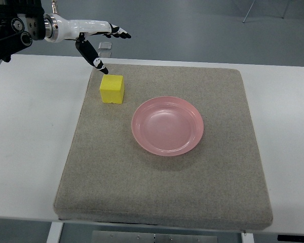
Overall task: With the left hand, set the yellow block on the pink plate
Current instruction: 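Swing the left hand over the mat toward the yellow block, then lower the left hand around the yellow block and close fingers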
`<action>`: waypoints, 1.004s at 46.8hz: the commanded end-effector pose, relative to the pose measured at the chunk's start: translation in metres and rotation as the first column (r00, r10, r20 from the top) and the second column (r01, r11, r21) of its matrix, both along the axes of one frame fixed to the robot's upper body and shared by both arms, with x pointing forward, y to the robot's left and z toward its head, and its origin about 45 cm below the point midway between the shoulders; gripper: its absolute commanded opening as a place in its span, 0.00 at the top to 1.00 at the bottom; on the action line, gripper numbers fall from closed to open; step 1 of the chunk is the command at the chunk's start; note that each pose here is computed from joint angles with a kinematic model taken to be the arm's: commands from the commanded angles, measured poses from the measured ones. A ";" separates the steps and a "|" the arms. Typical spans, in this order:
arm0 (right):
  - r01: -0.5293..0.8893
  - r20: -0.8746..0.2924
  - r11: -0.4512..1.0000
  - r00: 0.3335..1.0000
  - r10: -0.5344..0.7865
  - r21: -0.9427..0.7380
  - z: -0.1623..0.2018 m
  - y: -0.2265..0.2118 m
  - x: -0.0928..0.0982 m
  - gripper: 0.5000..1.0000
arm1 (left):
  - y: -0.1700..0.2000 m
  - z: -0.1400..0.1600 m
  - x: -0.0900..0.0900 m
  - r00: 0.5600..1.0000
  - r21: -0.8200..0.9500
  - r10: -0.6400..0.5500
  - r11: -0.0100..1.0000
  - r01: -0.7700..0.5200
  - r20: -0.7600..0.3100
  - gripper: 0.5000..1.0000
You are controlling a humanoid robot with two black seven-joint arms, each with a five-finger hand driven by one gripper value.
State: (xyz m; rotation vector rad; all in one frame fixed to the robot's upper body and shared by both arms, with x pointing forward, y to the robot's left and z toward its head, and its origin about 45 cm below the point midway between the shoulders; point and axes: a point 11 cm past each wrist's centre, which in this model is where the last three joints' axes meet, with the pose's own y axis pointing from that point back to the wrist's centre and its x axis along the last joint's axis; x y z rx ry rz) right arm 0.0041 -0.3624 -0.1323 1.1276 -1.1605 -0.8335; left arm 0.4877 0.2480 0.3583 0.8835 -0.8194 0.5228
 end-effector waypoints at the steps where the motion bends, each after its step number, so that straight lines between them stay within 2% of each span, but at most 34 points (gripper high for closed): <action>1: 0.000 0.001 1.000 1.000 0.000 -0.001 0.000 0.000 0.001 0.15 | 0.003 -0.007 -0.002 1.000 0.064 -0.019 0.998 0.020 -0.003 0.02; 12: 0.000 0.000 1.000 1.000 0.000 -0.001 0.000 0.000 0.000 0.15 | 0.009 -0.024 -0.002 1.000 0.126 -0.020 0.992 0.020 -0.004 0.02; 17: 0.000 -0.001 1.000 1.000 0.000 0.001 0.000 0.000 0.000 0.15 | 0.019 -0.041 -0.003 0.999 0.115 0.013 0.993 -0.010 -0.029 0.02; 26: 0.000 0.001 1.000 1.000 0.000 0.001 0.000 0.000 0.001 0.15 | 0.015 -0.068 -0.003 0.997 0.113 0.025 0.993 -0.018 -0.067 0.02; 47: 0.000 0.000 1.000 1.000 0.000 -0.001 0.000 0.000 0.000 0.15 | 0.014 -0.086 -0.004 0.997 0.105 0.039 0.994 -0.032 -0.064 0.02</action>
